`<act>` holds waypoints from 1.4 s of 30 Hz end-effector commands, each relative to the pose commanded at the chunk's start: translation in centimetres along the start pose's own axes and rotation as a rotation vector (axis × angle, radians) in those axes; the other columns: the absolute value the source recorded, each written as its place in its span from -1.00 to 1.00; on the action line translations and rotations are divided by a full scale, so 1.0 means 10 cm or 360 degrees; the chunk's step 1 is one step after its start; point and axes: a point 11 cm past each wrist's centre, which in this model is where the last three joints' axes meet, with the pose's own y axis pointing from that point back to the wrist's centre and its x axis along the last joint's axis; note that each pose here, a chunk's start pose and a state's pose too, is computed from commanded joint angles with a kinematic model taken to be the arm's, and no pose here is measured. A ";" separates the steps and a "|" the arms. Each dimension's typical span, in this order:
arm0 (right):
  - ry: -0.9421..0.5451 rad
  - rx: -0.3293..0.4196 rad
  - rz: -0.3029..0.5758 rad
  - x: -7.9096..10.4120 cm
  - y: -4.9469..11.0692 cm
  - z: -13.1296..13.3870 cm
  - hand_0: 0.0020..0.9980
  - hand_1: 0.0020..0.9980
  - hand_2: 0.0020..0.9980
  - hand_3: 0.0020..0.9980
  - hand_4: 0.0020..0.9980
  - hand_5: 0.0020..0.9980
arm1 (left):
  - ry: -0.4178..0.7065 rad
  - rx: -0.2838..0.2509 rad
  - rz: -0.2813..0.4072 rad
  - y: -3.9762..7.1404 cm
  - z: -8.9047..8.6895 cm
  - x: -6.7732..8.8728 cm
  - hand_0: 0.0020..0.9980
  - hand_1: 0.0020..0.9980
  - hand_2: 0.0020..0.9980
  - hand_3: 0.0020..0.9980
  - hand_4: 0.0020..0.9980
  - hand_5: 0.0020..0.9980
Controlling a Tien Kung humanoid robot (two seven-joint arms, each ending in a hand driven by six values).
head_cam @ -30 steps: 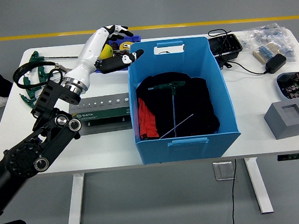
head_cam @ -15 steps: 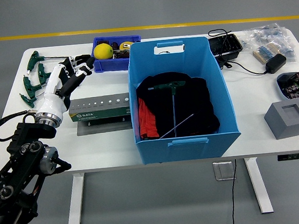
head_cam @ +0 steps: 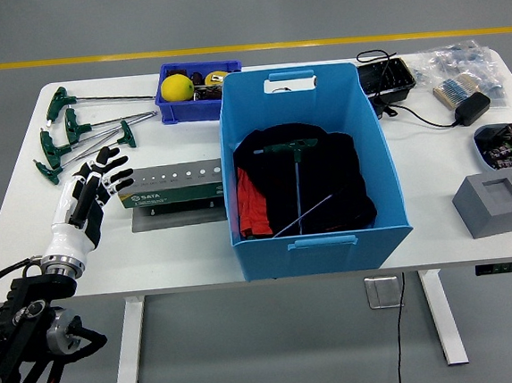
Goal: Lift tool from toolbox,place it in box,lift tool from toolbox,place it in box
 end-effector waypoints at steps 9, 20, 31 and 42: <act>0.0003 0.0004 -0.0001 0.01 0.00 -0.01 0.35 0.31 0.47 0.15 0.55 0.46 | -0.0037 -0.0044 -0.0019 -0.07 0.08 -0.07 -0.37 -0.36 -0.23 0.08 0.83 0.49; 0.0009 0.0002 -0.0002 0.01 0.00 -0.02 0.35 0.31 0.47 0.15 0.55 0.46 | -0.0247 -0.0147 -0.0152 -0.24 0.52 -0.36 -0.71 -0.88 -0.82 -0.59 1.00 1.00; 0.0019 -0.0020 -0.0005 -0.01 0.00 0.04 0.35 0.31 0.46 0.15 0.55 0.46 | -0.0252 -0.0152 -0.0202 -0.26 0.60 -0.47 -0.89 -1.00 -1.00 -0.82 1.00 1.00; 0.0040 -0.0037 -0.0006 -0.01 0.00 0.09 0.35 0.31 0.46 0.15 0.54 0.46 | -0.0205 -0.0184 -0.0215 -0.25 0.69 -0.50 -0.88 -1.00 -1.00 -0.80 1.00 1.00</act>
